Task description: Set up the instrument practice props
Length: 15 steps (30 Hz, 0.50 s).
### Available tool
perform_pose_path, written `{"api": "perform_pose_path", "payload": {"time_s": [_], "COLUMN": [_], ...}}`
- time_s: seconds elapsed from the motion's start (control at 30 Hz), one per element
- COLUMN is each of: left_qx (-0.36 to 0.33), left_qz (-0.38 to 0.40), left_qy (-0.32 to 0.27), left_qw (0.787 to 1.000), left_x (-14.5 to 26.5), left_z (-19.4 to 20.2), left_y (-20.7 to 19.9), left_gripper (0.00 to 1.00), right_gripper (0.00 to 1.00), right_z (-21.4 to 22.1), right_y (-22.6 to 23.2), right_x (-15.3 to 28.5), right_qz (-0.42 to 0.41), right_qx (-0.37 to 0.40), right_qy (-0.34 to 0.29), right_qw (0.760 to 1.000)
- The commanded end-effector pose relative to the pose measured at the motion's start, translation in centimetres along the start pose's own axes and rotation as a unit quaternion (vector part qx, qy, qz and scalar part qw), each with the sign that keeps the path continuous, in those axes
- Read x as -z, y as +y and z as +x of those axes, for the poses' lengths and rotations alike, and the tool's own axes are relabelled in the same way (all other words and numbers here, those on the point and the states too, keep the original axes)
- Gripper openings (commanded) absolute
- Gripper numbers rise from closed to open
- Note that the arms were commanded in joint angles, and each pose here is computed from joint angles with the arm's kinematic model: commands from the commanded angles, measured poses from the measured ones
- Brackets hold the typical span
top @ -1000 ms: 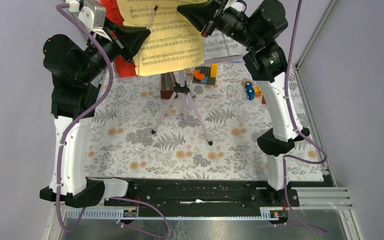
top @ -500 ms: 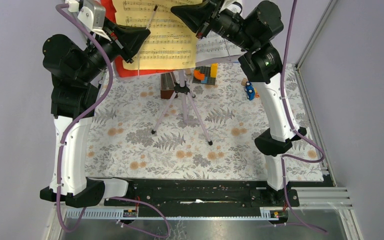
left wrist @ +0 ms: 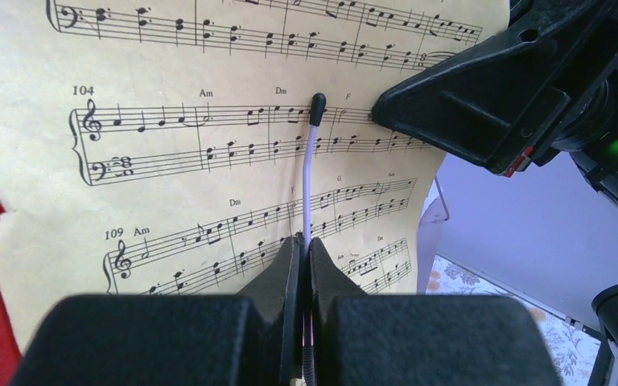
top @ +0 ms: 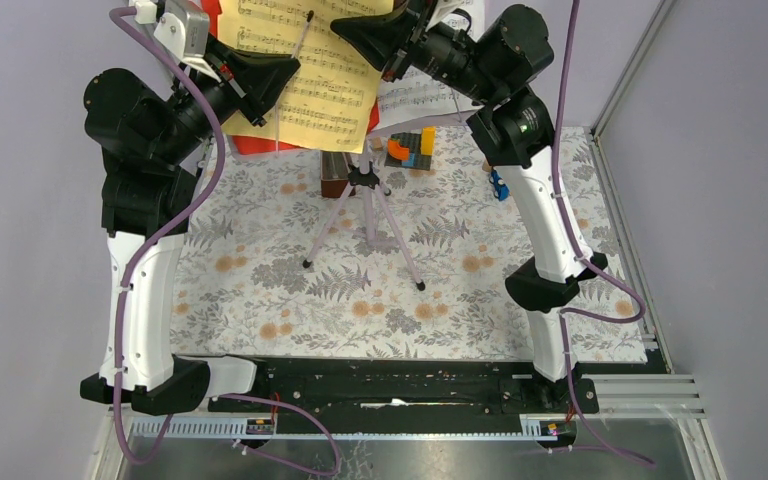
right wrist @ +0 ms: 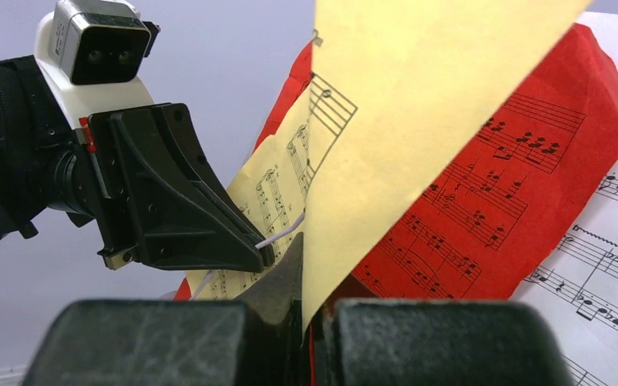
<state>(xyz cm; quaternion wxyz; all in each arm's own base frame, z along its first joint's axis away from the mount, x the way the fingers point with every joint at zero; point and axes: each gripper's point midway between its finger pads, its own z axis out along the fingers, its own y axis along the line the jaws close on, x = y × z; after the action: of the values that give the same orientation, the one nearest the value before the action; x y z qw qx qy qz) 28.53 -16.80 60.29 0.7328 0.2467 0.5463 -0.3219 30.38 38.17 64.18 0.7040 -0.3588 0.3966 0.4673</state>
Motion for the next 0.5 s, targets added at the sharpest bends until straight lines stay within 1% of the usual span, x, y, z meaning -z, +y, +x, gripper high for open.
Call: {"api": "perform_pose_path", "payload": {"time_s": [0.0, 0.33, 0.37, 0.47], "left_qx": [-0.049, -0.045, -0.043, -0.039], "left_qz": [0.036, 0.045, 0.046, 0.053], "left_qy": [-0.074, -0.068, -0.067, -0.063], "left_qw": [0.995, 0.996, 0.996, 0.996], "left_x": [1.4, 1.5, 1.5, 1.5], "left_z": [-5.4, -4.9, -4.8, -4.5], "left_y": [-2.7, -3.0, -3.0, -3.2], "left_gripper": [0.00, 0.00, 0.00, 0.00], "right_gripper": [0.00, 0.03, 0.04, 0.05], "right_z": [-1.9, -3.1, -3.3, -3.7], "right_y": [0.2, -0.3, -0.5, -0.8], "right_x": [-0.1, 0.3, 0.3, 0.3], "right_qz": [0.006, 0.026, 0.029, 0.034], "right_qx": [0.030, 0.062, 0.078, 0.092], "right_qy": [-0.026, -0.036, -0.038, -0.046], "right_qw": [0.999, 0.997, 0.996, 0.994]}}
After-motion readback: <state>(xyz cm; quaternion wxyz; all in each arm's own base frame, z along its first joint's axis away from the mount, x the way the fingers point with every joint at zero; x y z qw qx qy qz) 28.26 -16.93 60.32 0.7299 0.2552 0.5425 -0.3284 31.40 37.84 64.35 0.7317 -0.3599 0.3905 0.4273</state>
